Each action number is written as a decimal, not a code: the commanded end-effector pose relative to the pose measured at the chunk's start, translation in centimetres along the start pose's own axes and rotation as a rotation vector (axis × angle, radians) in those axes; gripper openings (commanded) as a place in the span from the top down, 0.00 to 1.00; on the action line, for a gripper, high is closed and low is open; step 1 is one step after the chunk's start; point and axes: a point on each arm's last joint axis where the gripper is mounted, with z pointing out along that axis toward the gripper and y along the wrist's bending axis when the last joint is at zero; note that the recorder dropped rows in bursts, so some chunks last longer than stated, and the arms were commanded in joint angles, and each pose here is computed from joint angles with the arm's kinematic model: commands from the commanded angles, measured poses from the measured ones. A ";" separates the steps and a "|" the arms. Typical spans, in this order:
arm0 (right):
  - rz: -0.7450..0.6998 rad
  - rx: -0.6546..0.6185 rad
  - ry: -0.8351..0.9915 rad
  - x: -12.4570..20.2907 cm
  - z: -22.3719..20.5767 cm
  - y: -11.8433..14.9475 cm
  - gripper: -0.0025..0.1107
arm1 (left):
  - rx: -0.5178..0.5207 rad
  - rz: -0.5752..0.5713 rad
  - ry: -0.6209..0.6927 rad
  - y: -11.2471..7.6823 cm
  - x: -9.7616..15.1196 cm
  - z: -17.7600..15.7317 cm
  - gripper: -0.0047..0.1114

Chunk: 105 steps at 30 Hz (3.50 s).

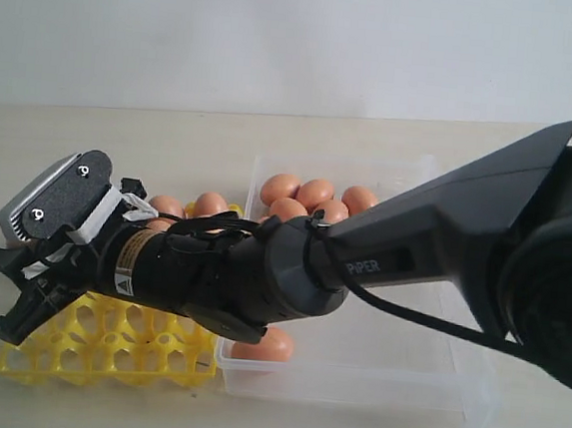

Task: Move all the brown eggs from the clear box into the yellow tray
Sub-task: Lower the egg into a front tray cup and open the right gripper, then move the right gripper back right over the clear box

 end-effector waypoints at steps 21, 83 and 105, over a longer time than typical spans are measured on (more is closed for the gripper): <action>-0.025 0.030 0.072 1.9 1.8 -0.5 0.98 | 0.005 -0.008 -0.016 0.0 -0.2 -0.1 0.96; 0.149 0.292 0.484 -8.5 -5.2 -3.2 0.48 | 0.005 -0.008 -0.016 0.0 -0.2 -0.1 0.96; 0.332 0.491 0.923 -7.6 -15.0 -12.3 0.97 | 0.005 -0.008 -0.016 0.0 -0.2 -0.1 0.96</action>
